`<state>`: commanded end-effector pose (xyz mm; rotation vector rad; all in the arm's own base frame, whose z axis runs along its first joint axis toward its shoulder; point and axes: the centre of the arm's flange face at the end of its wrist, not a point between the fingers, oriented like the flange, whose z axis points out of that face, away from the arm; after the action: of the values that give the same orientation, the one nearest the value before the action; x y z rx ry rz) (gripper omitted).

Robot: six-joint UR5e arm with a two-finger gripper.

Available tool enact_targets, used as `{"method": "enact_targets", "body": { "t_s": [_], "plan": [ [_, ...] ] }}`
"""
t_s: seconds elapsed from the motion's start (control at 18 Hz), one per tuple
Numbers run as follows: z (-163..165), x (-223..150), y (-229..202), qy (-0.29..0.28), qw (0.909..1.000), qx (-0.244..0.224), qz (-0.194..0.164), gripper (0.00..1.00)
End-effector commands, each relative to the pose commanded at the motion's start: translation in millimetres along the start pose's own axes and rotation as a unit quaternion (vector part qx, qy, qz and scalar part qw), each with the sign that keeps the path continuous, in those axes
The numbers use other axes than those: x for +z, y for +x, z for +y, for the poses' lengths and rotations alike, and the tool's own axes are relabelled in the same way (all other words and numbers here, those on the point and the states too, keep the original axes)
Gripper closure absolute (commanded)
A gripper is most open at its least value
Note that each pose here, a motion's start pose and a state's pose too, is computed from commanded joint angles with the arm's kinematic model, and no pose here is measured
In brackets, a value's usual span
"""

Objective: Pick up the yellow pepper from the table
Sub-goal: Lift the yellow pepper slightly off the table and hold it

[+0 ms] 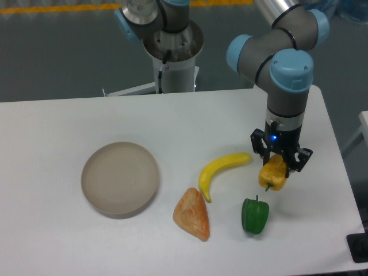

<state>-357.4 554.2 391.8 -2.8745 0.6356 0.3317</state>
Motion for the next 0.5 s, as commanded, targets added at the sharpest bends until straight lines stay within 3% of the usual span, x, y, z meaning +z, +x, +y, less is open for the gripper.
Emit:
{"method": "enact_targets", "body": {
  "t_s": [0.5],
  "plan": [
    [-0.5,-1.3,-0.8,0.001,1.0000,0.002,-0.001,0.67]
  ]
}}
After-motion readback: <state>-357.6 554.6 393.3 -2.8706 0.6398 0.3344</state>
